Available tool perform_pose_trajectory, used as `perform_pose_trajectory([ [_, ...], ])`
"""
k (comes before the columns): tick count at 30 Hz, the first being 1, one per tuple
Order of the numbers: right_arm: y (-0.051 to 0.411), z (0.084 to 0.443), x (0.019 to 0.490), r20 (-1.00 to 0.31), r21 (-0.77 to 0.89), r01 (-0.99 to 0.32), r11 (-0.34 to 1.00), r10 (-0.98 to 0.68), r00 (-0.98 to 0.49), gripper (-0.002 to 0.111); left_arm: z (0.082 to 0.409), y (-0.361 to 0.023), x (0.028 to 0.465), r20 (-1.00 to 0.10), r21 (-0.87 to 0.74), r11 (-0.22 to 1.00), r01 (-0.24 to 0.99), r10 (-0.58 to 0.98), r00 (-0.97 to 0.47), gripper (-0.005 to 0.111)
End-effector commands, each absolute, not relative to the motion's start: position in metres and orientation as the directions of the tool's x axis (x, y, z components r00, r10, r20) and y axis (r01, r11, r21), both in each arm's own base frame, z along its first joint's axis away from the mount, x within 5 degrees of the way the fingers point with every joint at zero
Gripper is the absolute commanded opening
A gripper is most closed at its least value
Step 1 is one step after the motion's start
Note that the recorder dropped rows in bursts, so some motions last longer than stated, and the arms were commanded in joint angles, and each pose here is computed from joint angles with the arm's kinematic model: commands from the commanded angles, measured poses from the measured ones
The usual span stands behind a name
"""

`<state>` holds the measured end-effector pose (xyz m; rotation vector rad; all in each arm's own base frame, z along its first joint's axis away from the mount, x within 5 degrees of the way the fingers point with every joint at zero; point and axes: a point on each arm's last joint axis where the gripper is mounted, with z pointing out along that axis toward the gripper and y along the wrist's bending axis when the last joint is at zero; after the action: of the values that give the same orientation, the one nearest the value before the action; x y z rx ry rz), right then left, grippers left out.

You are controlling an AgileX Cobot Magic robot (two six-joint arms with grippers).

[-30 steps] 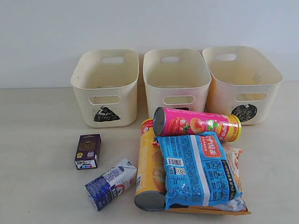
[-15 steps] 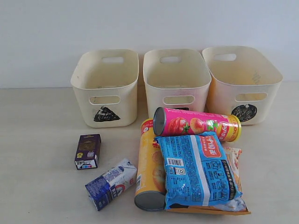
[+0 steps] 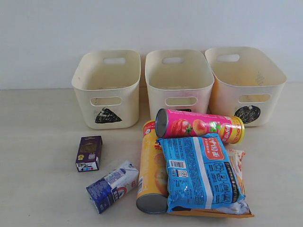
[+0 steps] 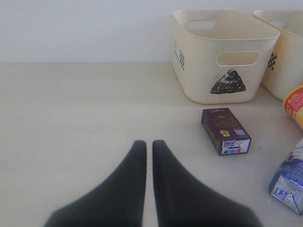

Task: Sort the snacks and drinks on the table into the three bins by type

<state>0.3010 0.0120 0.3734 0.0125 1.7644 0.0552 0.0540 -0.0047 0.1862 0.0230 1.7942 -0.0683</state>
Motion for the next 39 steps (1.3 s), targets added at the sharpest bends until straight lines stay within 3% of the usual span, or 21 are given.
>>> perform_pose_trajectory([
  [1,0.023,0.351,0.318,-0.860,-0.140,-0.063,0.988,-0.153,-0.487,0.000,0.186,-0.005,0.054,-0.976,-0.038,0.998,0.057,-0.025,-0.214,0.004],
  [6,0.034,0.333,0.330,-0.621,-0.212,-0.187,0.959,-0.279,-0.732,0.000,0.186,-0.005,0.054,-0.976,-0.038,0.998,0.057,-0.025,-0.214,0.004],
  [11,0.051,0.322,0.331,-0.420,-0.072,-0.400,0.914,-0.392,-0.819,0.000,0.186,-0.005,0.054,-0.976,-0.038,0.998,0.057,-0.025,-0.214,0.004],
  [15,0.067,0.321,0.322,-0.406,0.078,-0.559,0.826,-0.486,-0.774,0.000,0.186,-0.005,0.054,-0.976,-0.038,0.998,0.057,-0.025,-0.214,0.004],
  [22,0.071,0.320,0.317,-0.390,0.129,-0.578,0.806,-0.495,-0.777,0.000,0.186,-0.005,0.054,-0.976,-0.038,0.998,0.057,-0.025,-0.214,0.004],
  [27,0.074,0.300,0.312,-0.361,0.183,-0.596,0.782,-0.510,-0.781,0.001,0.186,-0.005,0.054,-0.976,-0.038,0.998,0.057,-0.025,-0.214,0.004],
  [30,0.074,0.286,0.310,-0.335,0.201,-0.583,0.787,-0.504,-0.796,0.015,0.186,-0.005,0.054,-0.976,-0.038,0.998,0.057,-0.025,-0.214,0.004],
  [36,0.083,0.263,0.308,-0.310,0.334,-0.553,0.763,-0.466,-0.829,0.068,0.186,-0.005,0.054,-0.976,-0.038,0.998,0.057,-0.025,-0.214,0.004],
  [39,0.084,0.242,0.306,-0.285,0.358,-0.535,0.765,-0.456,-0.843,0.072,0.186,-0.005,0.054,-0.976,-0.038,0.998,0.057,-0.025,-0.214,0.004],
])
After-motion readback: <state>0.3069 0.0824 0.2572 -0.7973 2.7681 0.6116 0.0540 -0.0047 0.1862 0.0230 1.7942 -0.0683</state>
